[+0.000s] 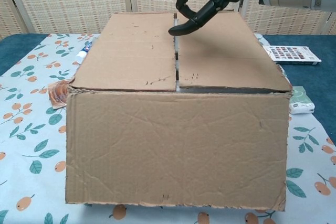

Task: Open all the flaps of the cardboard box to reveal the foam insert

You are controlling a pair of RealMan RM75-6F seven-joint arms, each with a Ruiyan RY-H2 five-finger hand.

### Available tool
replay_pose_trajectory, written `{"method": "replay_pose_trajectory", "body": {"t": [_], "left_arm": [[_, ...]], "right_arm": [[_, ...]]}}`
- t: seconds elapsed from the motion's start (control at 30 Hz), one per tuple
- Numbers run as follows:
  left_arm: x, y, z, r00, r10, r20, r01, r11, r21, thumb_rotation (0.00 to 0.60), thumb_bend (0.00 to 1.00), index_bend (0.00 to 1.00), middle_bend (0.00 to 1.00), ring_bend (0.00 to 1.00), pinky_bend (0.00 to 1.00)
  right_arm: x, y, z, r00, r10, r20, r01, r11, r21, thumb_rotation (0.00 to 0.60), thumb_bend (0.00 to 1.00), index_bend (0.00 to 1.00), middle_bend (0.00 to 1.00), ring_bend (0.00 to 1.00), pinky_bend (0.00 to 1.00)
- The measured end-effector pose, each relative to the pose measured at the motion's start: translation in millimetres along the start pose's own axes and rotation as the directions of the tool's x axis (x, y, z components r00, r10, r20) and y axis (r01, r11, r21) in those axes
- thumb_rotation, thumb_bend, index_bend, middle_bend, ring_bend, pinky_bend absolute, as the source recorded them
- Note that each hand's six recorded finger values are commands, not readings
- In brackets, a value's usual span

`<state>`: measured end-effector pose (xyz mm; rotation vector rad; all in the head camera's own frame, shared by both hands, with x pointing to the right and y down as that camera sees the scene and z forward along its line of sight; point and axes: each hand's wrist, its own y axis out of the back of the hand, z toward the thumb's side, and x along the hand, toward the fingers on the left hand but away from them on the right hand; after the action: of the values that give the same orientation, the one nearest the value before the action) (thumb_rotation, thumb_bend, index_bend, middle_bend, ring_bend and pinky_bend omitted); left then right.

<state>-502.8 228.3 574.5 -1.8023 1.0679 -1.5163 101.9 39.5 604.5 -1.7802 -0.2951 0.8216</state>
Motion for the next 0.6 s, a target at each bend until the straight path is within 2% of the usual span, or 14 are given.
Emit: {"method": "replay_pose_trajectory", "body": {"t": [0.17,0.6], "left_arm": [[0.0,0.7,-1.2,1.0,0.0,-0.001,0.0,1.0,-0.003,0.6,0.41,0.28,0.14,0.06,0.0],[-0.4,2.0,-1.9,1.0,0.003,-0.005,-0.003,1.0,-0.01,0.6,0.41,0.28,0.14,0.06,0.0]], "right_arm": [[-5.0,-2.1,-1.1,1.0,-0.003,0.004,0.003,0.999,0.048,0.214,0.31,0.79,0.16,0.05,0.0],[-10.5,-4.5,-0.5,1.0,0.007,0.001,-0.007,0.996,0.086,0.211,0.31,0.79,0.15,0.04,0.0]]}}
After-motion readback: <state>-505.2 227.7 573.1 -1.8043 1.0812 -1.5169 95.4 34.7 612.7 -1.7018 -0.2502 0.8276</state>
